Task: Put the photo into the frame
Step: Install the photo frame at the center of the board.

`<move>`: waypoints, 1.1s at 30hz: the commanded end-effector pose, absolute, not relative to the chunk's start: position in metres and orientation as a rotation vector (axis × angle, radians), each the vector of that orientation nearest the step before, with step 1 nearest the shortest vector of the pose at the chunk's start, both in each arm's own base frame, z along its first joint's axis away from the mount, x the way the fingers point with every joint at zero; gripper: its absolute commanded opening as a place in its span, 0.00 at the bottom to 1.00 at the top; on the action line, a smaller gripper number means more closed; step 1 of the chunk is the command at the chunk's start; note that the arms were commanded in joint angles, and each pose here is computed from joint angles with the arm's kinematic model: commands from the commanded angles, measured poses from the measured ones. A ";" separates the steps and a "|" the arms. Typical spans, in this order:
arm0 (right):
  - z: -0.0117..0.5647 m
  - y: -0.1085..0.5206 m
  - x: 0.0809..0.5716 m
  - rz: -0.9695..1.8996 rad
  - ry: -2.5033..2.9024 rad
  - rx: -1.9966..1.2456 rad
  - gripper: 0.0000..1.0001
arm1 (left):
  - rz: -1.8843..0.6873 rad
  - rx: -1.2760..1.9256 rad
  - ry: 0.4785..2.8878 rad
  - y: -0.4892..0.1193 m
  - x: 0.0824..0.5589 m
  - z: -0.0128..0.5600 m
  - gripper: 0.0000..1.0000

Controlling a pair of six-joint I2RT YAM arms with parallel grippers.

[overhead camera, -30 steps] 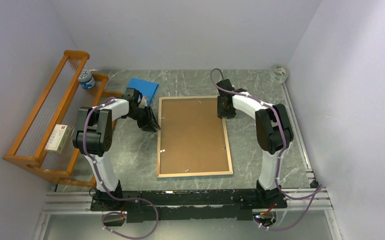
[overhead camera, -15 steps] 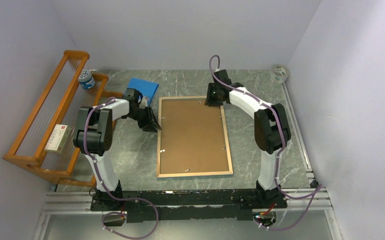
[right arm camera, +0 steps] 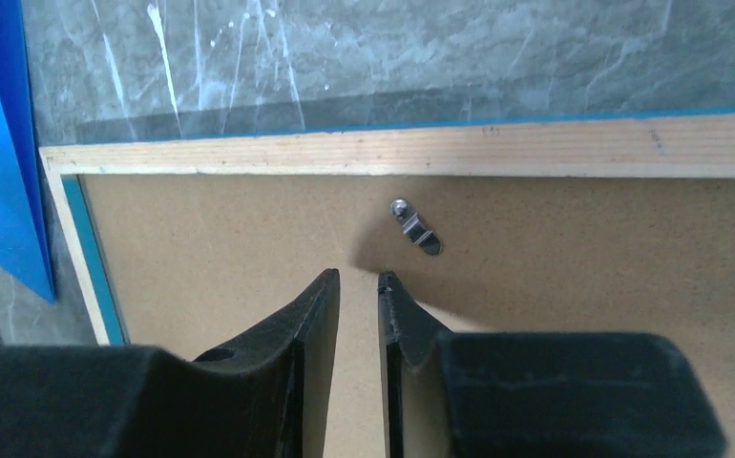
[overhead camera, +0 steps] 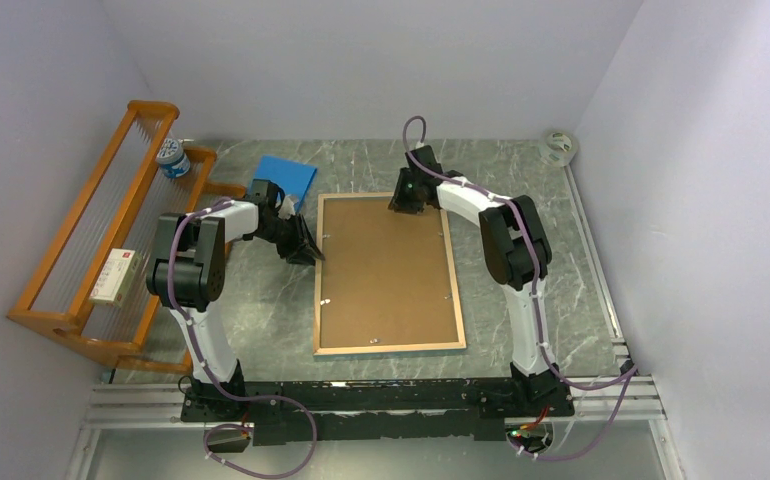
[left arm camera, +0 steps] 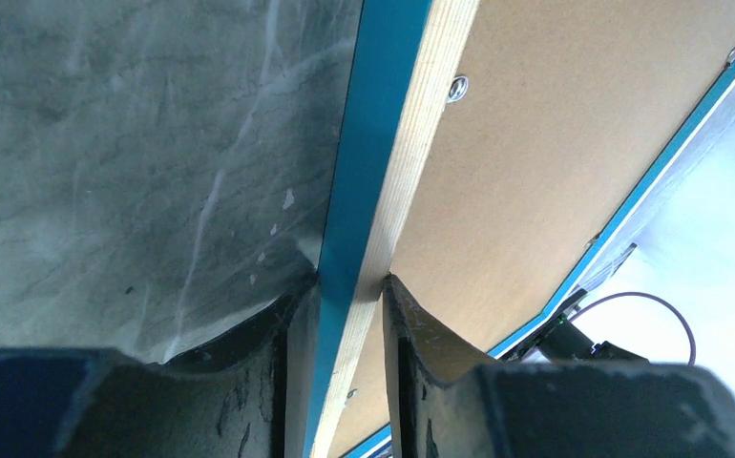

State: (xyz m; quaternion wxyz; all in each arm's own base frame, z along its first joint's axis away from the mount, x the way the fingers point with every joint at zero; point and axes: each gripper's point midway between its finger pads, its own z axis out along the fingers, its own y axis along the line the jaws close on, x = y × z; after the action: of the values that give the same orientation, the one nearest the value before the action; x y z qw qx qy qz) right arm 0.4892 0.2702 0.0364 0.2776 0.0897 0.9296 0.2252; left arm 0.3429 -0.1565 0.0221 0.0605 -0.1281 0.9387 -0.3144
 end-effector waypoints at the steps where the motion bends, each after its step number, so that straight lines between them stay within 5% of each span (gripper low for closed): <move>1: 0.052 0.266 0.512 0.557 2.409 0.224 0.25 | -0.860 -0.375 2.869 -0.149 0.335 0.010 0.34; 16: 0.020 0.229 0.520 0.249 2.439 0.176 0.26 | -0.828 -0.366 2.896 -0.146 0.331 0.007 0.33; 33: 0.021 0.266 0.513 0.552 2.475 0.222 0.32 | -0.836 -0.366 2.899 -0.146 0.330 0.007 0.34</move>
State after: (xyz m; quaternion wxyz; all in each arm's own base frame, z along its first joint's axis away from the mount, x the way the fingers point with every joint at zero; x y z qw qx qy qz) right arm 0.5221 0.2554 0.0349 0.3265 0.0599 0.9269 0.1754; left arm 0.3427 -0.1562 0.0220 0.0620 -0.1243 0.9392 -0.3140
